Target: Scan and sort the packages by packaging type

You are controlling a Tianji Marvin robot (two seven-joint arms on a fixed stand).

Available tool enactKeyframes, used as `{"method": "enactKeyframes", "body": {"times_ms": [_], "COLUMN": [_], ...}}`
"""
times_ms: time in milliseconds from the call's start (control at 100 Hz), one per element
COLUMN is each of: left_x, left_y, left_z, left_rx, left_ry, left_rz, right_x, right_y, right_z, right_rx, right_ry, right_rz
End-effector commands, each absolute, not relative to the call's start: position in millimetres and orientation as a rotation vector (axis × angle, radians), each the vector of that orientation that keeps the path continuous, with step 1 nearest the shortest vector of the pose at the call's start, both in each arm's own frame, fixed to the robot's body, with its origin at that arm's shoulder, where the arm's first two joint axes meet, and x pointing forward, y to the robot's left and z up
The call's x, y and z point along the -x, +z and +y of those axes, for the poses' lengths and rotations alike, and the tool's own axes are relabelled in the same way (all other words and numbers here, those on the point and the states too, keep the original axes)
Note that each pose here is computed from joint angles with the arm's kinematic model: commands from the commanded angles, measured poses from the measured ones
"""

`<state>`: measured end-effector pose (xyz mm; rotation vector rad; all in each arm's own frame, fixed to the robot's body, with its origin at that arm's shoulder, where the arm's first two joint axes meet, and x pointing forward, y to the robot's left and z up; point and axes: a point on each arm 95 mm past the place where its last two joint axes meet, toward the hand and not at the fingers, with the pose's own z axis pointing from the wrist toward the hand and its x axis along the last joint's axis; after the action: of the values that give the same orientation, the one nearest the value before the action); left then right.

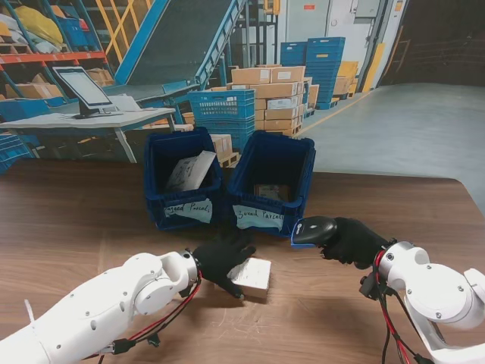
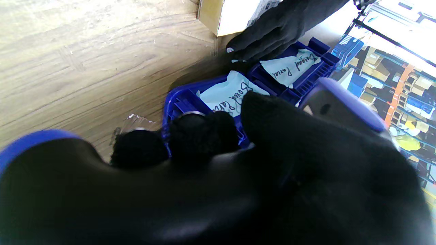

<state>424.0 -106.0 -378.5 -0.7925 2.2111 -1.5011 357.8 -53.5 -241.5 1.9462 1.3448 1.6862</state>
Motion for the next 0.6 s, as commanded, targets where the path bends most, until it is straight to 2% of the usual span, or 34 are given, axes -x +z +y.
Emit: {"method": "enactKeyframes", "body": {"times_ms": [0,590], "left_x": [-426.2,-430.2], "left_y": [-380.0,-403.5], "left_z": [-109.2,-112.9], "left_rx": [0.788,0.791], "left_ry": [-1.483,-1.640], "left_rz": [2.230,2.020], "right_x": [-354.8,-354.9], "right_y": [-241.5,-243.8], "right_z": [-48.8,-45.7], "right_rx": [-1.953,-1.954], "right_ry": [1.699,1.713], "right_rz": [1.358,1.347]}}
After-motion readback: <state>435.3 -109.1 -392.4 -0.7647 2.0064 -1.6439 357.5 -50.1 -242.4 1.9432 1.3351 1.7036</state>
